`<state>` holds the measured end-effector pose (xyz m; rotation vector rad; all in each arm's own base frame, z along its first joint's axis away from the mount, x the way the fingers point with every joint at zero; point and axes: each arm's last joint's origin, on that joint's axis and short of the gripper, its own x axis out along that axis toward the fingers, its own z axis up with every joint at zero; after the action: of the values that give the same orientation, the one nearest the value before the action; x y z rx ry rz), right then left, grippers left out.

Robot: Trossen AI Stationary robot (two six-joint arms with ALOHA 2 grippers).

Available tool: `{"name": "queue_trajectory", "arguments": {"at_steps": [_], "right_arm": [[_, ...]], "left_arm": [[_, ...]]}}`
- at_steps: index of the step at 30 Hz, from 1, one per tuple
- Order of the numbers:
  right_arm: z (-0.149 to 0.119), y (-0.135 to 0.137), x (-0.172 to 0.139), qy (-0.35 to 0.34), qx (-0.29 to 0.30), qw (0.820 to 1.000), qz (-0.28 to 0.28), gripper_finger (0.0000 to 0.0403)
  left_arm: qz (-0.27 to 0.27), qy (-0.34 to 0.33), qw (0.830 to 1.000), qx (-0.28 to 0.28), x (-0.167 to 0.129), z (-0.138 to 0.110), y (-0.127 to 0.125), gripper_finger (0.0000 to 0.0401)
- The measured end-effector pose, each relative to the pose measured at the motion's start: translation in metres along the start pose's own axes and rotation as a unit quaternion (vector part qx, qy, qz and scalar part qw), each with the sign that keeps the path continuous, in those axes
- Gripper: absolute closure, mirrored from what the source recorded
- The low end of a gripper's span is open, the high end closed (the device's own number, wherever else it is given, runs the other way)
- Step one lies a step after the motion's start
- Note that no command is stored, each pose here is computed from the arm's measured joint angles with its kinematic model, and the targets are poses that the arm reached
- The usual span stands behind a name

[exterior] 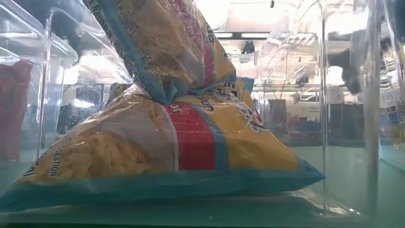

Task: Sort Maruchan noodles
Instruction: Return to Home Position

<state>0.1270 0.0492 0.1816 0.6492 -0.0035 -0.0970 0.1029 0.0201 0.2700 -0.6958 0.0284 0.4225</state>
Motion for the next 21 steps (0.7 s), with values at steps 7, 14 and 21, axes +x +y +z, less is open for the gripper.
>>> {"name": "queue_trajectory", "arguments": {"at_steps": [7, 14, 21], "right_arm": [[-0.017, -0.017, -0.004, 0.019, 0.059, 0.998, -0.019, 0.0220], [-0.018, -0.018, -0.004, 0.022, 0.027, 0.999, -0.026, 0.0220], [-0.018, -0.021, -0.004, 0.008, 0.010, 0.998, -0.057, 0.0220]], "left_arm": [[-0.047, -0.050, 0.997, -0.021, 0.025, -0.036, 0.023, 0.0255], [-0.026, -0.083, 0.996, -0.013, 0.032, -0.057, 0.042, 0.0255], [-0.016, -0.079, 0.997, -0.012, 0.033, -0.065, 0.048, 0.0255]]}}
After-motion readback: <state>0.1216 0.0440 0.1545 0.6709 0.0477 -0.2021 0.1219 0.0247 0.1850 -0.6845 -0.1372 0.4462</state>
